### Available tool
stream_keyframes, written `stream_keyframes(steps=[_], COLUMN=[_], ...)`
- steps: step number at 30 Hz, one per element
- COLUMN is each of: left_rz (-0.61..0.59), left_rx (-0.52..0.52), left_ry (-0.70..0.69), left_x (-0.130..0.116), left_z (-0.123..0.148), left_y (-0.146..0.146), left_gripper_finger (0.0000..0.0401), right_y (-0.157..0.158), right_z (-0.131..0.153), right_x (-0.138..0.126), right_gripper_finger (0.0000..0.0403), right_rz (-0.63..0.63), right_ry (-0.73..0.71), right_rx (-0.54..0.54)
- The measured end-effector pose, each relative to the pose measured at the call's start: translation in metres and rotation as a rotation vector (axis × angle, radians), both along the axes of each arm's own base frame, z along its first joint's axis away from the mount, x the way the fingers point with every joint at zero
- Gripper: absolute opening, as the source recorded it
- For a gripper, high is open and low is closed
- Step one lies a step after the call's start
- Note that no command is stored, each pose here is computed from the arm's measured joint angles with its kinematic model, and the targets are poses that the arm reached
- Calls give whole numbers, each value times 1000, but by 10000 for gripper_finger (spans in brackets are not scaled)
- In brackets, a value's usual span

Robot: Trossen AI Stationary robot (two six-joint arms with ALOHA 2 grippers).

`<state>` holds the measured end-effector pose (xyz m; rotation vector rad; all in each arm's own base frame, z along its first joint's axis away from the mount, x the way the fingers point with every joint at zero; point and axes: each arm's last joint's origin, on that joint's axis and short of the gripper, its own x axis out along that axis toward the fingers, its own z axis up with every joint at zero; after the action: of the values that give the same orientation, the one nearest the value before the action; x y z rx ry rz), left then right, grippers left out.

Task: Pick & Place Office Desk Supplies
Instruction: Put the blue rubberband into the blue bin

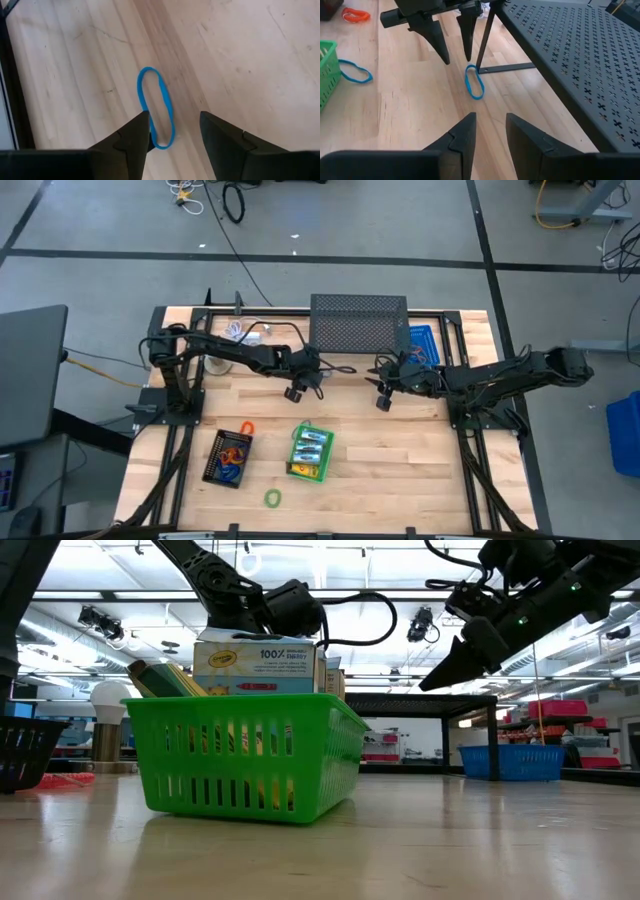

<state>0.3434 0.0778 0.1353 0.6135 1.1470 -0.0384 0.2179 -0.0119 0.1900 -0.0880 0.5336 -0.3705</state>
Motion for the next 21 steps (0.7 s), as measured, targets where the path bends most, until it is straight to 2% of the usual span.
stream_keyframes(steps=[12,17,21], left_rz=[4,52,31], left_rx=[-20,-8,-30], left_ry=[27,37,56], left_x=[-1,-1,-4], left_z=[-2,-2,3], left_y=[-1,-14,-34], left_gripper_finger=[178,177,177], right_y=[9,22,38], right_z=[0,1,5], right_x=[0,1,1], right_gripper_finger=[117,117,117], right_rz=[35,102,156], right_ry=[-6,-11,-46], right_rx=[7,1,-44])
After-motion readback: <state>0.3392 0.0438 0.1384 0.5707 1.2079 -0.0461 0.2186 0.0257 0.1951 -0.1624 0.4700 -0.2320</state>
